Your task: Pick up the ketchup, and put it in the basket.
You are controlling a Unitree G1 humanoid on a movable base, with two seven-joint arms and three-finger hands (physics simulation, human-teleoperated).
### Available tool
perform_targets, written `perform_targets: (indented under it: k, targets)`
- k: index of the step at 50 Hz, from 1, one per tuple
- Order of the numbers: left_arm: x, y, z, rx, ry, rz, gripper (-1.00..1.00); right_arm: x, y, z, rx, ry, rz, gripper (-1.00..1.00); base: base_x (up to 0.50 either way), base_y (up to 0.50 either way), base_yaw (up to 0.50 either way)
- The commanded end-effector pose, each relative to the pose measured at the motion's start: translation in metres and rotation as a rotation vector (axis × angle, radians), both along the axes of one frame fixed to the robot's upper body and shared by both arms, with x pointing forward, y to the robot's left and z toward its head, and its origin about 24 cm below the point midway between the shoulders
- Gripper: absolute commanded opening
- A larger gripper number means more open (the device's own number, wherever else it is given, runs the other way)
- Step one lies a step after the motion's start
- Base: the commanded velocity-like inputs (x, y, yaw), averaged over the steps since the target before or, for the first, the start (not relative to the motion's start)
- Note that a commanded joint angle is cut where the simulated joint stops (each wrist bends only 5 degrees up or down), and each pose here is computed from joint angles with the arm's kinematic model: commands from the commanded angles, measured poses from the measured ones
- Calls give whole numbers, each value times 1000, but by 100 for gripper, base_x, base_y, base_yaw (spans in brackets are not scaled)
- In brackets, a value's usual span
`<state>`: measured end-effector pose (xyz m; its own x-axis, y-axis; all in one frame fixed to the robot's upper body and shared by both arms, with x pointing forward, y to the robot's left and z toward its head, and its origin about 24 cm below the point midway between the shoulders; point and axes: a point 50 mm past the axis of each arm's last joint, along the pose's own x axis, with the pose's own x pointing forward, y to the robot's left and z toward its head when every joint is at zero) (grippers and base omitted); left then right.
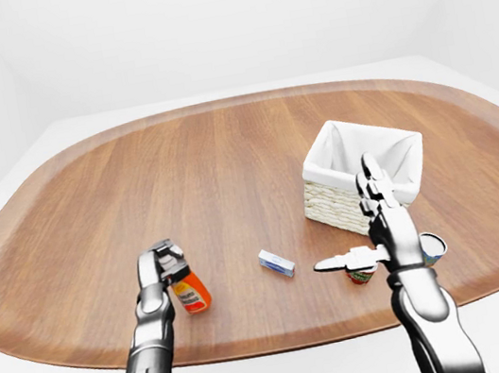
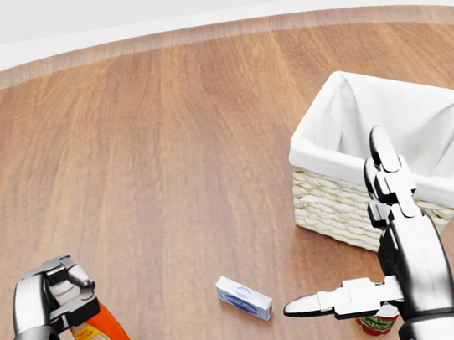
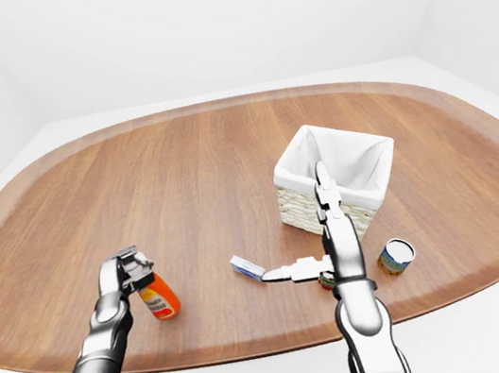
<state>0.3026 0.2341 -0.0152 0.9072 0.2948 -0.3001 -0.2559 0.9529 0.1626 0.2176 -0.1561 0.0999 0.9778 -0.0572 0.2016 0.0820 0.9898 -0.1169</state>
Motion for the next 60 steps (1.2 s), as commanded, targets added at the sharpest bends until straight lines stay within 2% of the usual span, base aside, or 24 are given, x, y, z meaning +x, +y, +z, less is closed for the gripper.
perform_targets:
  k: [1,3,9,10,11,14,18,25,35,36,43,47,52,60]
  targets:
    - [1,-5,1,23,-3,-9,-92,1,0,-2,1,10,1,100,0,0,0]
    - [1,-4,1,18,-3,-8,-92,1,0,-3,0,11,0,100,0,0,0]
    - [4,-15,24,9,-136,-48,-92,1,3,-3,-5,13,5,100,0,0,0]
    - [5,-20,36,8,-199,-67,-92,1,3,-3,-5,13,5,100,0,0,0]
    - [4,-21,37,8,-207,-68,-92,1,3,-3,-5,13,5,100,0,0,0]
    - [3,-34,70,14,-366,-109,-92,0,3,-2,-4,10,9,100,0,0,0]
    - [2,-47,90,12,-455,-141,-92,-1,4,-3,-4,12,11,100,0,0,0]
    - [3,-59,99,16,-475,-171,-92,-1,5,-2,-2,9,13,100,0,0,0]
    - [0,-75,130,24,-530,-211,-92,-4,6,0,0,2,17,100,0,0,0]
    - [-1,-79,139,22,-567,-222,-92,-4,6,0,-1,2,17,100,0,0,0]
    - [-4,-91,159,15,-655,-256,-92,-3,6,1,-3,-3,16,100,0,0,0]
    - [-5,-107,175,-5,-721,-289,-92,-4,6,2,-1,-8,19,100,0,0,0]
    - [-7,-127,183,-24,-756,-337,-92,-7,7,6,-1,-26,24,100,0,0,0]
    - [-14,-147,183,-49,-765,-379,-92,-8,7,7,2,-27,30,100,0,0,0]
